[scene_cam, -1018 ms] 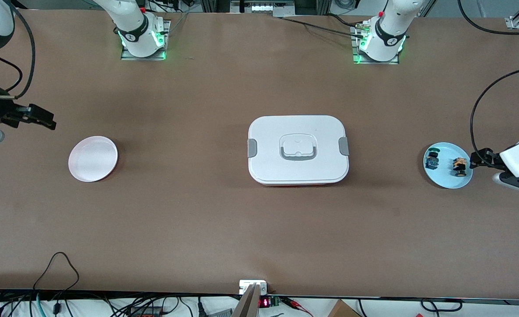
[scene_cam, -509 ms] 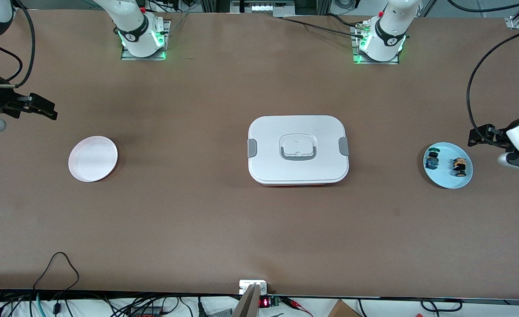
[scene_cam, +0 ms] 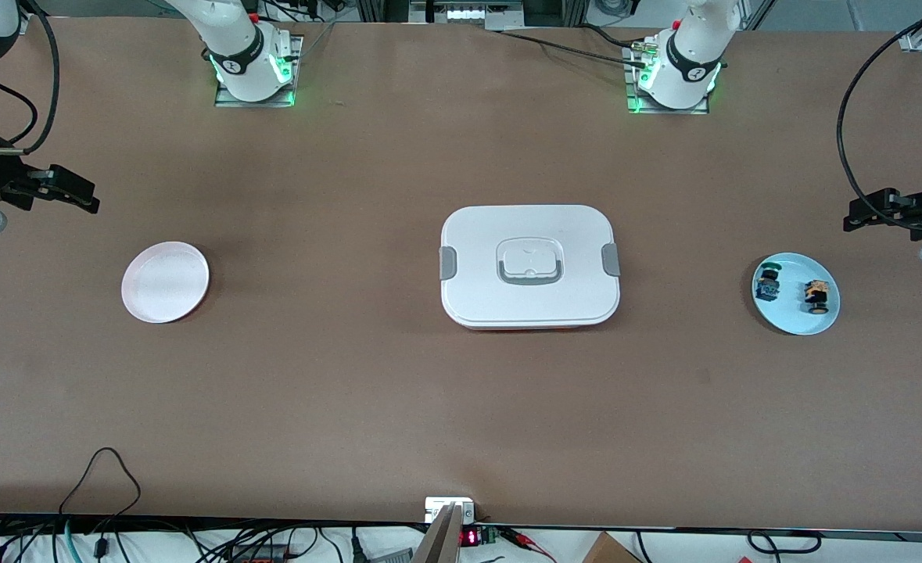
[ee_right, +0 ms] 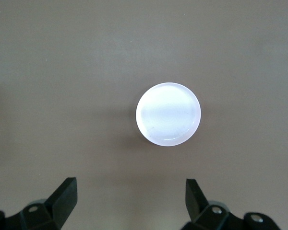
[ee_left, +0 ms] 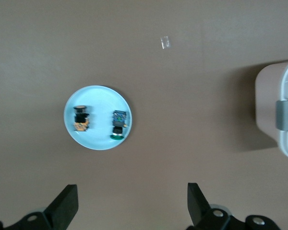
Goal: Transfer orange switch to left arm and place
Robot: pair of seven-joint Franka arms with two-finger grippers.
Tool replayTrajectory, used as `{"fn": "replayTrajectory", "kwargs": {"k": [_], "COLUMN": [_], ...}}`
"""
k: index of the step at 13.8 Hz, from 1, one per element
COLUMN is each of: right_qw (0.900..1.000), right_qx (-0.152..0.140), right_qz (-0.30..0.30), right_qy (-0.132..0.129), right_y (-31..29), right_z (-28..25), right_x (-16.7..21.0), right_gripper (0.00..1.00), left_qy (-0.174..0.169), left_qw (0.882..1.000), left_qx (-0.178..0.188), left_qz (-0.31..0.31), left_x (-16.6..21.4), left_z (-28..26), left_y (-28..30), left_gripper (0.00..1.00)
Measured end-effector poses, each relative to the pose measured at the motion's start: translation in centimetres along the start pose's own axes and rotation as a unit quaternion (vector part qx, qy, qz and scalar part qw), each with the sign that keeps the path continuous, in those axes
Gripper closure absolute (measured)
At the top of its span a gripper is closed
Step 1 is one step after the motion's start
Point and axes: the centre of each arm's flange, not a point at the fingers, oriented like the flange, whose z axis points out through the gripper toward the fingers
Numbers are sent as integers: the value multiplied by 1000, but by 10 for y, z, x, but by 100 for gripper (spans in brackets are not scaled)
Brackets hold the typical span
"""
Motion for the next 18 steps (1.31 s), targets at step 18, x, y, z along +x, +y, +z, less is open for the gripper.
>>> {"fn": "replayTrajectory", "kwargs": {"k": [18], "right_qw": [1000], "right_qx": [0], "right_qz": [-4], "right_qy": [4], "right_y": [-4], "right_z": [-3], "right_x": [0], "right_gripper": [0], "left_qy": [38], "left_qw": [999], "left_qx": [11], "left_qz": [-29], "left_x": [-12], "left_z": [-6], "left_y": [59], "left_gripper": [0]}}
